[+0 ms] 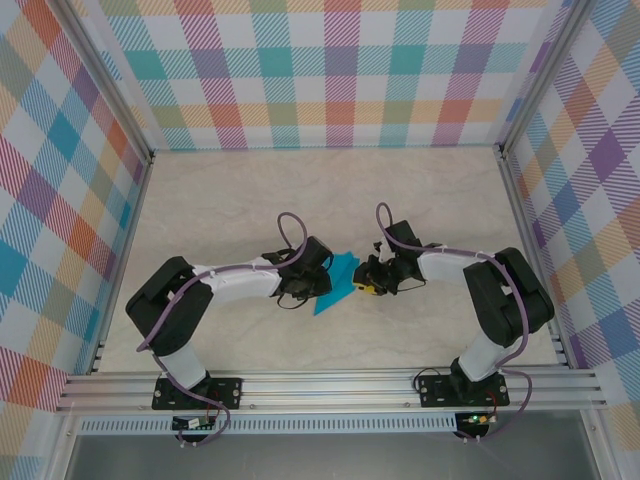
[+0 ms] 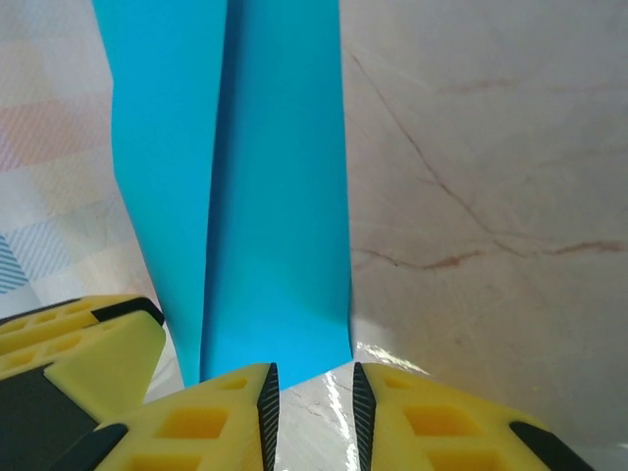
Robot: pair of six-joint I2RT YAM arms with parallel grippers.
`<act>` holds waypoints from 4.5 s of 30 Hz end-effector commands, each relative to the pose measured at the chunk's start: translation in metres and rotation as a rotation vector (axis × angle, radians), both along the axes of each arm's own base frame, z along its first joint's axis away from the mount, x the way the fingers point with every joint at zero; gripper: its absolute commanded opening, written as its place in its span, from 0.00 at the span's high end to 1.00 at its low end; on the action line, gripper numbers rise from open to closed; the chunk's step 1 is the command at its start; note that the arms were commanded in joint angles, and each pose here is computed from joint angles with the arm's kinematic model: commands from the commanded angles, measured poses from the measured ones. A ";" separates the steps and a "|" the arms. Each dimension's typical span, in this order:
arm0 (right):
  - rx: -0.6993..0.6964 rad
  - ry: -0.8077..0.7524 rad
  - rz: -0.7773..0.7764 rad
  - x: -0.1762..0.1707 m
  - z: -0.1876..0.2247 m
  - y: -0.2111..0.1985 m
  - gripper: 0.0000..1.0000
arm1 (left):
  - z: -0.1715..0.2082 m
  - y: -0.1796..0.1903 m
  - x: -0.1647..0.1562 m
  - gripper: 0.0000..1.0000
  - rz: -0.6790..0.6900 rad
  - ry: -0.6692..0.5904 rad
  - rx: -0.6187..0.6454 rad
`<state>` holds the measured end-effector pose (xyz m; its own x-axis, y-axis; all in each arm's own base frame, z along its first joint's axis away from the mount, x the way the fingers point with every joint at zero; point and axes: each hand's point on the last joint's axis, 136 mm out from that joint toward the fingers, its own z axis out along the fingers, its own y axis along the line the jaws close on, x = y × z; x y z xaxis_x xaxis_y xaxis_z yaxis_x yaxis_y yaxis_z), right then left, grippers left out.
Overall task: Fold a paper plane with a square sheet of paper (pick it up from the middle)
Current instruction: Fourth fold the wing at the center of the table, then turn over the paper at the center of the table.
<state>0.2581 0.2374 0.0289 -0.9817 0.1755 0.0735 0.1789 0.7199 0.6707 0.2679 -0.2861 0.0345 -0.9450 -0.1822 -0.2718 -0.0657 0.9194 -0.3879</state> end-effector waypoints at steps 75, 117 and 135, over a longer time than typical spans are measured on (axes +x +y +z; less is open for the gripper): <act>0.021 0.074 -0.086 0.009 0.001 0.017 0.62 | -0.025 0.017 0.024 0.74 0.001 0.054 0.143; -0.028 0.080 0.013 0.006 -0.008 0.031 0.61 | -0.041 0.025 0.013 0.78 0.030 0.114 0.149; 0.068 -0.014 0.035 0.031 0.019 0.053 0.56 | -0.038 0.026 0.016 0.77 0.073 0.135 0.052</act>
<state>0.2776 0.2781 0.0362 -0.9808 0.1631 0.1073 0.1922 0.7094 0.6781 0.2992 -0.2805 0.0188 -0.9496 -0.2126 -0.2304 -0.1185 0.9237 -0.3642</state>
